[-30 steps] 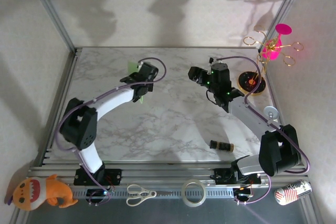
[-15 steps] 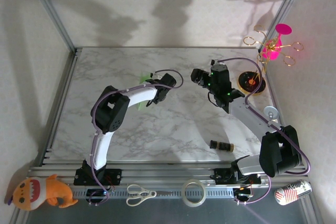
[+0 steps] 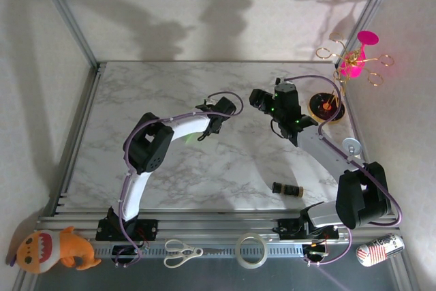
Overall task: Fold a paper plane with a square sheet of paper (pick it up from the middle)
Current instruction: Turn over the paper at the center of the table.
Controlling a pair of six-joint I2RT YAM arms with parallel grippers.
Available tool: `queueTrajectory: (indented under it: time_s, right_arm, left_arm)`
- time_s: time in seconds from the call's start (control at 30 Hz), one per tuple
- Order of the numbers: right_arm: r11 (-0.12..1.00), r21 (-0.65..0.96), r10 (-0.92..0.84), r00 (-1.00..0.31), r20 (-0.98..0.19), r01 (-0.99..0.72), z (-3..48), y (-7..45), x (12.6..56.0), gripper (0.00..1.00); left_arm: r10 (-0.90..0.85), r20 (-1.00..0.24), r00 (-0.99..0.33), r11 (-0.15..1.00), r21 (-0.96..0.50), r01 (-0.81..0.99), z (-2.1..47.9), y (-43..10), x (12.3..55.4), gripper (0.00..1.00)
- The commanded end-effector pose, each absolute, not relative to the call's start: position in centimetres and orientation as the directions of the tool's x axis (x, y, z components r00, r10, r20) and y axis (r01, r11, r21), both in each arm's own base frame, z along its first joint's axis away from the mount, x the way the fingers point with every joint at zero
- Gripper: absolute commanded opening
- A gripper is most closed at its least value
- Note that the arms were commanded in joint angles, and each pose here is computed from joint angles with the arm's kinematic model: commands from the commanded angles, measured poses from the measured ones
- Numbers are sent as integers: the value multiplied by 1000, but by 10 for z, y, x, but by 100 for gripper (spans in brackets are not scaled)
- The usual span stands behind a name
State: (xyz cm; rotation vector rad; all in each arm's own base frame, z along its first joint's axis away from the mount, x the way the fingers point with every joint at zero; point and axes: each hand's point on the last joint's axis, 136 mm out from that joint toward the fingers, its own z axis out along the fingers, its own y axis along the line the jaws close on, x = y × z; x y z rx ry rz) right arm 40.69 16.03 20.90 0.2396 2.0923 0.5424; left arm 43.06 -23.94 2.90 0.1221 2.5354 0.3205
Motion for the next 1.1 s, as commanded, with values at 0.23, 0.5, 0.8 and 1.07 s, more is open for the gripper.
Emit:
queueTrajectory:
  time_s: [0.23,0.5,0.8,1.07]
  right_arm:
    - [873,485,436,-521,-734,47,207,140,409,77]
    - [849,528,418,-580,-699,-24,198,160,411,77]
    - [831,556,415,-625,-661,-37,183,170,410,76]
    - [819,572,408,-657,-633,-42,175,178,411,76]
  left_arm:
    - [-21,-460,-888,918,-360,165,77,-346,372,41]
    - [-194,-440,-877,876,-480,47,89,-294,375,37]
    - [-354,-411,-840,868,-479,-131,62,-203,403,34]
    - [-408,-393,-824,861,-466,-204,37,-182,420,30]
